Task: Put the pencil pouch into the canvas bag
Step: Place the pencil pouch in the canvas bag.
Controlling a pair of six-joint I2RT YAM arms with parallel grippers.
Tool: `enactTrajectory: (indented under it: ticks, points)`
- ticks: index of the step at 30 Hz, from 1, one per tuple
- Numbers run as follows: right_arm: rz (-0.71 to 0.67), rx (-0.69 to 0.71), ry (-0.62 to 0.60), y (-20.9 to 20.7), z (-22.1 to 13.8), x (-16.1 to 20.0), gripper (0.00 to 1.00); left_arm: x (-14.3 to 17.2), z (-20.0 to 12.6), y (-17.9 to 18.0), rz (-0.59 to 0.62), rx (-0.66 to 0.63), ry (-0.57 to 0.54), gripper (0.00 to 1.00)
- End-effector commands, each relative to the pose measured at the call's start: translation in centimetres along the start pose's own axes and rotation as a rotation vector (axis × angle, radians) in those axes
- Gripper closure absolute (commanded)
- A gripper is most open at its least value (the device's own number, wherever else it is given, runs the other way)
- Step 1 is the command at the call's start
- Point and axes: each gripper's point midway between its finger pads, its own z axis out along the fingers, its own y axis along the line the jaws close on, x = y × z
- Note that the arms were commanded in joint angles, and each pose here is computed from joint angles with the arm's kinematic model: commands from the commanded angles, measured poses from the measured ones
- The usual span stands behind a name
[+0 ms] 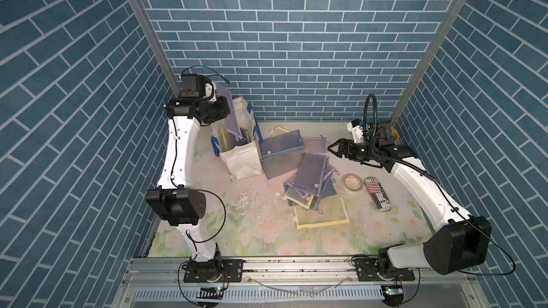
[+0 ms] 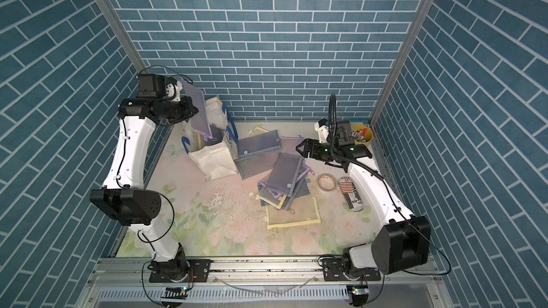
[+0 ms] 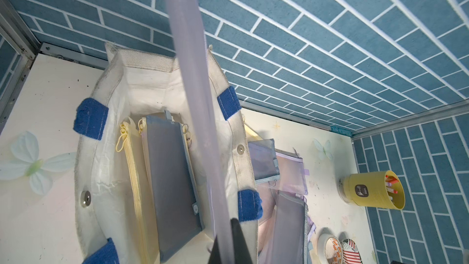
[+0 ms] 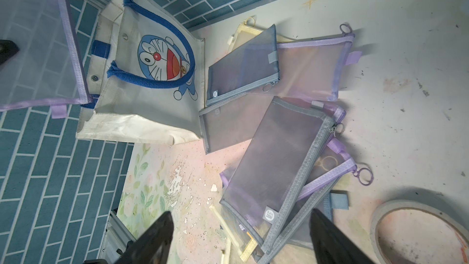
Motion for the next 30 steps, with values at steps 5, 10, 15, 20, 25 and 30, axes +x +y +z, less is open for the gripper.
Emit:
enactTrajectory:
  ticks: [5, 10, 15, 20, 25, 30]
  points:
    - [-0.012, -0.023, 0.003, 1.0, -0.9, 0.3, 0.17, 1.3, 5.3, 1.5, -0.020, 0.009, 0.061, 1.00]
    - [-0.001, -0.038, 0.032, 1.0, -0.2, 0.3, 0.17, 2.6, 8.6, 2.1, -0.055, 0.021, 0.071, 1.00]
    - [-0.015, -0.039, 0.068, 0.9, 0.6, -0.2, 0.17, 4.4, 11.2, 2.4, -0.081, 0.016, 0.104, 1.00]
    - [-0.027, -0.031, 0.087, 0.8, 0.7, -0.2, 0.17, 5.6, 12.3, 3.6, -0.071, -0.031, 0.130, 0.85]
    - [-0.029, -0.021, 0.085, 0.6, 0.3, -0.4, 0.17, 5.3, 11.4, 5.1, -0.026, -0.140, 0.135, 0.55]
    - [-0.004, -0.012, 0.080, 0.6, -0.1, -0.3, 0.18, 2.5, 7.5, 5.1, 0.048, -0.240, 0.037, 0.36]
